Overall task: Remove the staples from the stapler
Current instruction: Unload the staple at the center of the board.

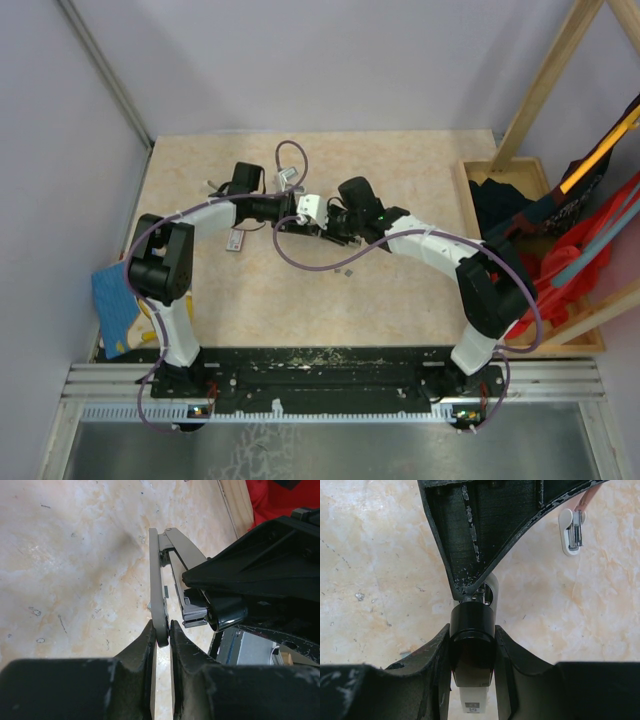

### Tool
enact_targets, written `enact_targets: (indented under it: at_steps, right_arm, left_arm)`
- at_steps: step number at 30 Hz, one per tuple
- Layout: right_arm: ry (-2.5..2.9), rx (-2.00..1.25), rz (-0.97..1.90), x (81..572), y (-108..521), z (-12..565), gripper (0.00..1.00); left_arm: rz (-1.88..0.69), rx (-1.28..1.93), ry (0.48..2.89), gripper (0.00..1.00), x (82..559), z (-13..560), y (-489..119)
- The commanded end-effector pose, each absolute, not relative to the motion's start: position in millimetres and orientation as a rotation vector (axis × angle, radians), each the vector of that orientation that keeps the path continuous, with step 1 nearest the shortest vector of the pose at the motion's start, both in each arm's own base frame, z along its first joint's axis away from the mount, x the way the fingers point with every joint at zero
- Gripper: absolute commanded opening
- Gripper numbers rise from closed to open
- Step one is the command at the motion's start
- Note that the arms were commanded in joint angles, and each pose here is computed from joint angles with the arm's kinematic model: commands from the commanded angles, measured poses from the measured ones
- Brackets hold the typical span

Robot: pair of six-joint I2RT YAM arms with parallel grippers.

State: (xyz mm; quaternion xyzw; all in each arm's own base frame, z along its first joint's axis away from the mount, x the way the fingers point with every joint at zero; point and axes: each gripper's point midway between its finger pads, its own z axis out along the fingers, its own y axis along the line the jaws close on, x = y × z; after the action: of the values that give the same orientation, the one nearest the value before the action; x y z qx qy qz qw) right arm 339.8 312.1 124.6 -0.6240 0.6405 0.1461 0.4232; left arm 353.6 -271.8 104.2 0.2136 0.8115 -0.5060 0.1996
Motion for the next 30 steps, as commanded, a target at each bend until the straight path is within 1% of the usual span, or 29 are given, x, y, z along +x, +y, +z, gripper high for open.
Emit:
enact_targets:
  at_steps: [1,8,17,18,24,30]
  right_arm:
    - [1.387,-1.517,0.432,331.8,338.5,188.9,0.00]
    - [1.383,-1.505,0.434,331.0,337.5,194.5,0.00]
    - [1.377,-1.497,0.447,330.9,334.8,200.7,0.00]
    - [1.380,-1.498,0.450,330.8,335.0,199.8,0.00]
    - [1.393,-1.494,0.481,330.2,339.0,197.7,0.00]
    - [1.395,-1.485,0.483,330.9,339.5,200.1,0.00]
  left_arm:
    - [-1.273,0.537,2.295,0.09,374.7,79.7,-255.5]
    - [-1.247,0.482,2.320,0.00,378.3,70.5,-244.6]
    - [-1.223,0.432,2.337,0.00,383.4,65.8,-233.7]
    - [-1.234,0.432,2.335,0.02,382.6,66.8,-234.5]
    - [-1.278,0.456,2.311,0.26,379.4,73.2,-238.6]
    - [-1.281,0.459,2.306,0.41,378.5,75.3,-238.4]
